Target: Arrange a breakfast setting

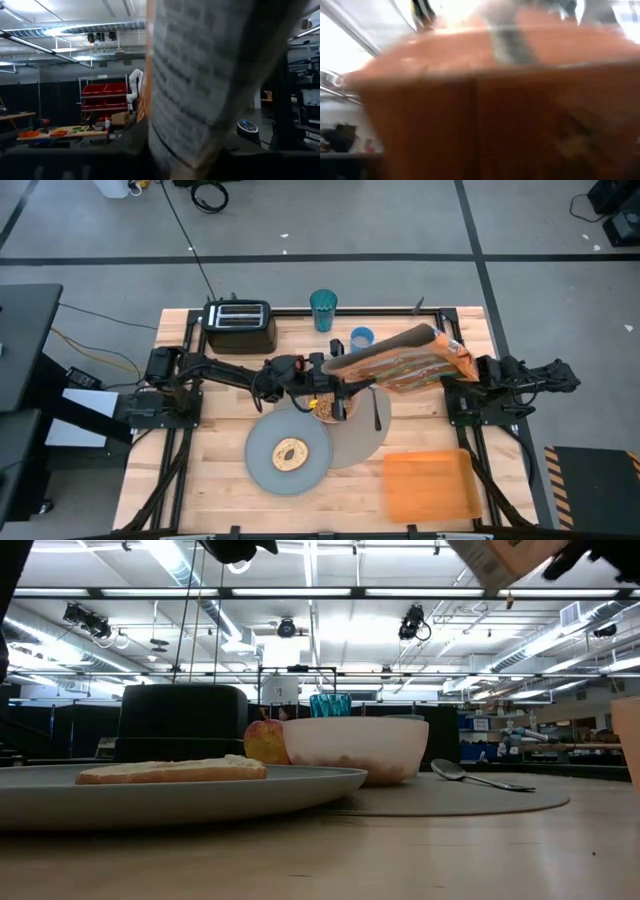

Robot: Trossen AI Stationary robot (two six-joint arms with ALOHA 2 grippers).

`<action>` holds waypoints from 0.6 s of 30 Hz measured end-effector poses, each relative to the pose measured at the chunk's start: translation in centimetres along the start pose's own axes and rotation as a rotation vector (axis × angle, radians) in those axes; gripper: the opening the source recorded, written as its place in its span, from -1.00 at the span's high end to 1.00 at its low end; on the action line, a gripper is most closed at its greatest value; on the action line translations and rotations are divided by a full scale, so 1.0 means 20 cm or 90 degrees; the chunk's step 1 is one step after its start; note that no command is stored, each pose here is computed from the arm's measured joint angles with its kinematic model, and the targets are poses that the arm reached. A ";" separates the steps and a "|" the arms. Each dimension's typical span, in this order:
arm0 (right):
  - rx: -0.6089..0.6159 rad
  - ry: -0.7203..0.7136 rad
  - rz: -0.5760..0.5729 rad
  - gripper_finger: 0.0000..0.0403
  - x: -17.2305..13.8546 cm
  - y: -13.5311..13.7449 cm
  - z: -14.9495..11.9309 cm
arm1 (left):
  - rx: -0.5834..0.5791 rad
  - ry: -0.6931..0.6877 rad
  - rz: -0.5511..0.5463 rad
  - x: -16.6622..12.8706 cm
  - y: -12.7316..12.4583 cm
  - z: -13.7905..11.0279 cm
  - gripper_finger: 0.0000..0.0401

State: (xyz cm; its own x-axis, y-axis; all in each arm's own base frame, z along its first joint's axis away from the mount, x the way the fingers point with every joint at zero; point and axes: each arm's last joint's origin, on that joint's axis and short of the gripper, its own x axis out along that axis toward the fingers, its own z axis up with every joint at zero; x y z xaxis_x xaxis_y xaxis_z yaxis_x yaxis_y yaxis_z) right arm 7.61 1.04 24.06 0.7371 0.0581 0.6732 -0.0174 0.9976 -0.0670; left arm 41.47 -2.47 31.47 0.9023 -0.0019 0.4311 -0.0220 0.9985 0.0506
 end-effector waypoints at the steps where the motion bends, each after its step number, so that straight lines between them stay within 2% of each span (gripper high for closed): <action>1: 0.005 0.023 -0.019 -0.04 0.00 0.00 -0.02 | 0.000 0.002 0.002 0.00 0.01 0.00 0.45; 4: 0.001 0.076 -0.050 -0.13 0.00 -0.01 -0.05 | -0.013 0.021 0.005 0.00 0.02 0.02 0.58; 8: -0.008 0.147 -0.047 -0.35 -0.01 0.00 -0.10 | -0.004 0.073 0.005 -0.02 0.04 0.10 0.58; 14: -0.025 0.302 -0.033 -0.71 0.03 -0.01 -0.06 | 0.020 0.184 0.020 -0.09 0.06 0.27 0.53; 16: -0.020 0.333 -0.047 -0.78 0.05 -0.01 -0.02 | 0.028 0.225 0.033 -0.12 0.07 0.32 0.53; 18: -0.019 0.336 -0.063 -0.81 0.07 -0.02 0.02 | 0.036 0.264 0.039 -0.14 0.07 0.31 0.56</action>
State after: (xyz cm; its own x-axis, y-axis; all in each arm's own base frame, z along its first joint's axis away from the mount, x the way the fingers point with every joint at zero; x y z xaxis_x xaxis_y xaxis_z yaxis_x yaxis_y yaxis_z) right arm 8.36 0.68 25.27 0.9739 -0.0706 0.2157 0.0828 0.9954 -0.0485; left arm 36.21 -1.33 35.91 0.9952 0.0907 0.0362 -0.0936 0.9914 0.0912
